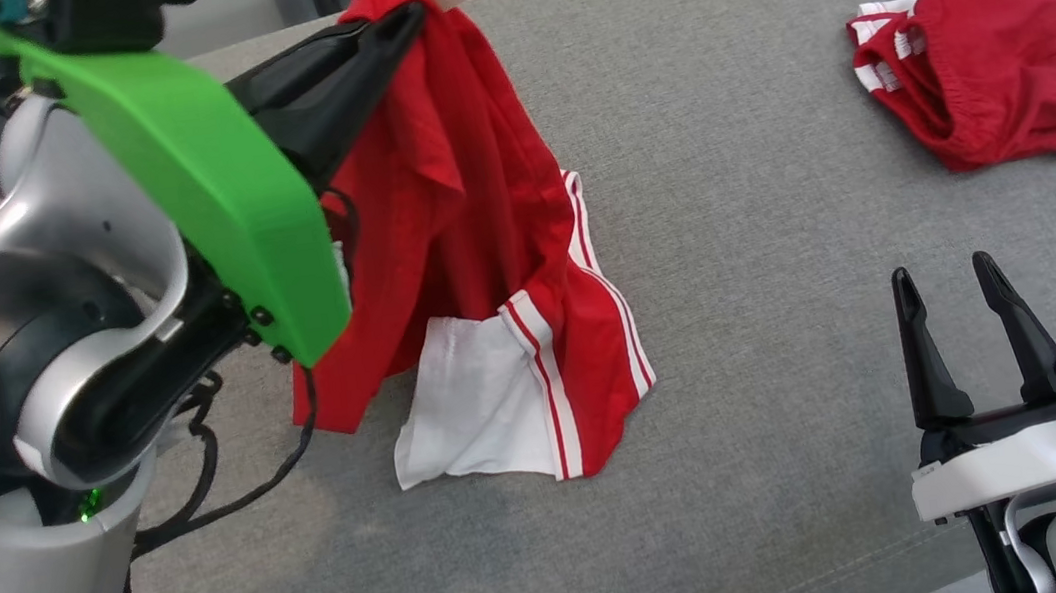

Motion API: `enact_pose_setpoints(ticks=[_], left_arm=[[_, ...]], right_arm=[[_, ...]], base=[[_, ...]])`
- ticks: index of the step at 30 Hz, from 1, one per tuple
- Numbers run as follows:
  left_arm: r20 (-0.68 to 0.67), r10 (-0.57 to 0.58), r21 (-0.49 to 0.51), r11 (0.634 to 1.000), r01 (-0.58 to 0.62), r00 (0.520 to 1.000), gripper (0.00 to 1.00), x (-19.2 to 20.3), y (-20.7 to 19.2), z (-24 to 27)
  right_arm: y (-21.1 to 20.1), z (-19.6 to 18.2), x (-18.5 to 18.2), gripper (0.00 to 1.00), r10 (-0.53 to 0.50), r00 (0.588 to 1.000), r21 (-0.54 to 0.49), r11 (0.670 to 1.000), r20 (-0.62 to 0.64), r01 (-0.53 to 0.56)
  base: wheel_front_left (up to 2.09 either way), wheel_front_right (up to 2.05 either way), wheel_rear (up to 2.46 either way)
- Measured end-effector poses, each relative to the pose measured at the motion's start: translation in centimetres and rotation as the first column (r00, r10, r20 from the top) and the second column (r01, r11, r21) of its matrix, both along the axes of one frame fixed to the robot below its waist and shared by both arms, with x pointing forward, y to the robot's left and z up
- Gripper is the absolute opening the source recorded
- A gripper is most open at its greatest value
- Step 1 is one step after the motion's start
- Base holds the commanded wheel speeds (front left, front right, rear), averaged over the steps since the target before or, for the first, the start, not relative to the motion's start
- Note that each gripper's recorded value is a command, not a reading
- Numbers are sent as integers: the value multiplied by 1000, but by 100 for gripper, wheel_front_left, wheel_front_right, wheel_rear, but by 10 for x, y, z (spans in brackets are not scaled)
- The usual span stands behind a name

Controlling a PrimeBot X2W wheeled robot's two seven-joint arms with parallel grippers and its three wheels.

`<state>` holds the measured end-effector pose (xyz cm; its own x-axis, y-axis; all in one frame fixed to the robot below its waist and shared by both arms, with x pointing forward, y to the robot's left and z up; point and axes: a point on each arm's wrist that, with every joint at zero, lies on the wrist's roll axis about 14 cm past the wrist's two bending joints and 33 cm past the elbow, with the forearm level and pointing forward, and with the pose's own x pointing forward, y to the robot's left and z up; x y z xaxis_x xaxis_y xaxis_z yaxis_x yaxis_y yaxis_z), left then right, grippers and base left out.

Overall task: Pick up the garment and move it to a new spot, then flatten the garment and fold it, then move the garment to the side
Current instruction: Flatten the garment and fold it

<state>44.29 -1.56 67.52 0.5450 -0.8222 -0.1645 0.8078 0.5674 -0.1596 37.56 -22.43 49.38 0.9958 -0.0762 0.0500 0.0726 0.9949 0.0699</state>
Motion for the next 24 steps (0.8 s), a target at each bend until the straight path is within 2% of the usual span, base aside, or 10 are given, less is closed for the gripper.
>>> enact_pose_setpoints(ticks=[6, 13, 19, 24], left_arm=[[39, -137, 1, 991, 137, 990, 0, -14, -47, 17], [66, -205, -67, 975, 210, 976, 0, -22, -86, 35], [71, -195, -128, 971, 203, 978, 0, -16, -104, 43], [44, -100, -49, 994, 102, 994, 0, 15, -99, 12]], right_arm=[[-13, -1, -10, 100, -47, 999, 26, 999, -6, 47], [-24, -2, -20, 100, -85, 996, 38, 996, -13, 86], [-25, -6, -21, 100, -91, 995, 40, 995, -26, 92], [-23, -8, -18, 100, -84, 996, 43, 995, -31, 85]], base=[[0, 0, 0], [0, 0, 0], [0, 0, 0], [0, 0, 0]])
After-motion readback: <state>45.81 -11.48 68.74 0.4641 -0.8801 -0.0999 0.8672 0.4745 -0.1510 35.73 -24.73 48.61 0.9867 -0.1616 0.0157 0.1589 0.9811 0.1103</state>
